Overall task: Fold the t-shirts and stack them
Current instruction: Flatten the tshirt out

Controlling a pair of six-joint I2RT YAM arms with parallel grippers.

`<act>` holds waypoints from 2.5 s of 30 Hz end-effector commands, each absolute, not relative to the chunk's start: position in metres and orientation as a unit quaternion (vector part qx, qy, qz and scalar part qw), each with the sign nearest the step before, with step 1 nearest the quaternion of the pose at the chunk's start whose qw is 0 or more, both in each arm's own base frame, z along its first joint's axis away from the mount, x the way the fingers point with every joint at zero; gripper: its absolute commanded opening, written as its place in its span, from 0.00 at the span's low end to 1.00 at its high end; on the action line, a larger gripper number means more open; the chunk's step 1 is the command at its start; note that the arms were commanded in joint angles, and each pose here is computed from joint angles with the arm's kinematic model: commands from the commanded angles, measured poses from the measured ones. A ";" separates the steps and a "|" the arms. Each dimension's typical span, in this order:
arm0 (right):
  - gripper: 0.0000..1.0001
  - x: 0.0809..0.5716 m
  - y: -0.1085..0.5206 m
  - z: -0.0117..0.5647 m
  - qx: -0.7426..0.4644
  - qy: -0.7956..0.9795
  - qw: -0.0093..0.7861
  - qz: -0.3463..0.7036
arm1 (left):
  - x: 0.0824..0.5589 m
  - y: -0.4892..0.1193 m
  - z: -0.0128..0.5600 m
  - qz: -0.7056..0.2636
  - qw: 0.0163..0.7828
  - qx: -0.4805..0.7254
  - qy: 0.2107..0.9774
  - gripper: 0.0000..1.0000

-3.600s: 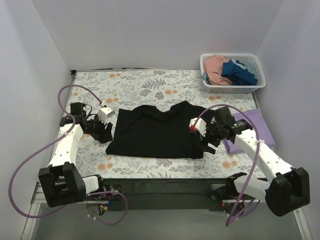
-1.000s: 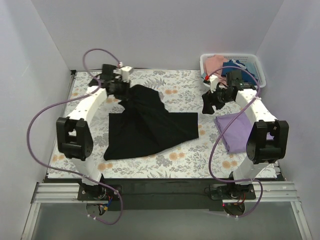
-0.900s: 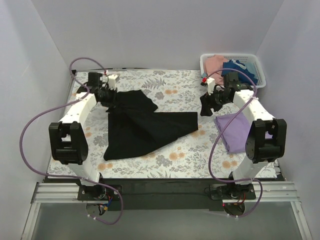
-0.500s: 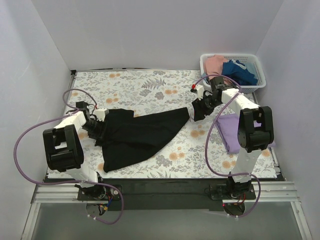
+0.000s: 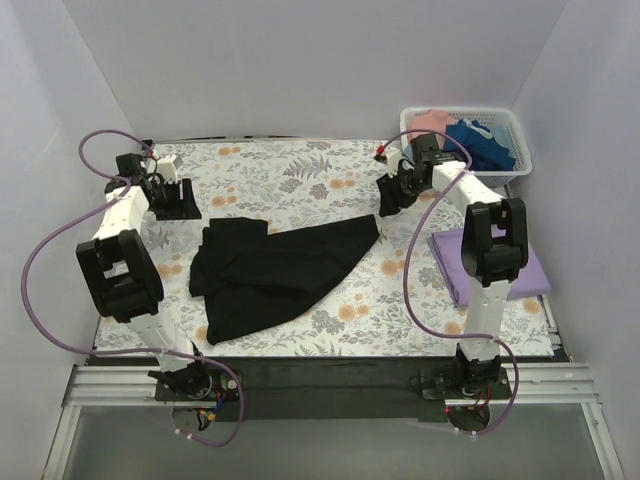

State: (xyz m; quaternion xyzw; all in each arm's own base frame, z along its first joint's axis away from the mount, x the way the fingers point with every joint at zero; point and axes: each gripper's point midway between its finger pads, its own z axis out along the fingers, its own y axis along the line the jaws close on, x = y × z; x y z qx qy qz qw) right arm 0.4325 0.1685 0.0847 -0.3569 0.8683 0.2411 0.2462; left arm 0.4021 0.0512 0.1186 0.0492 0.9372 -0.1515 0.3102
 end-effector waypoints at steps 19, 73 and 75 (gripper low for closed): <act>0.61 0.428 0.206 0.013 -0.375 0.888 0.197 0.178 | 0.440 -0.013 0.028 -0.140 0.213 0.093 0.963 0.60; 0.93 0.265 0.191 0.148 -0.589 0.740 0.258 0.199 | 0.464 0.116 0.168 -0.062 0.427 0.052 0.901 0.00; 0.86 0.261 0.194 0.154 -0.624 0.702 0.282 0.194 | 0.465 0.113 0.165 -0.068 0.423 0.052 0.902 0.00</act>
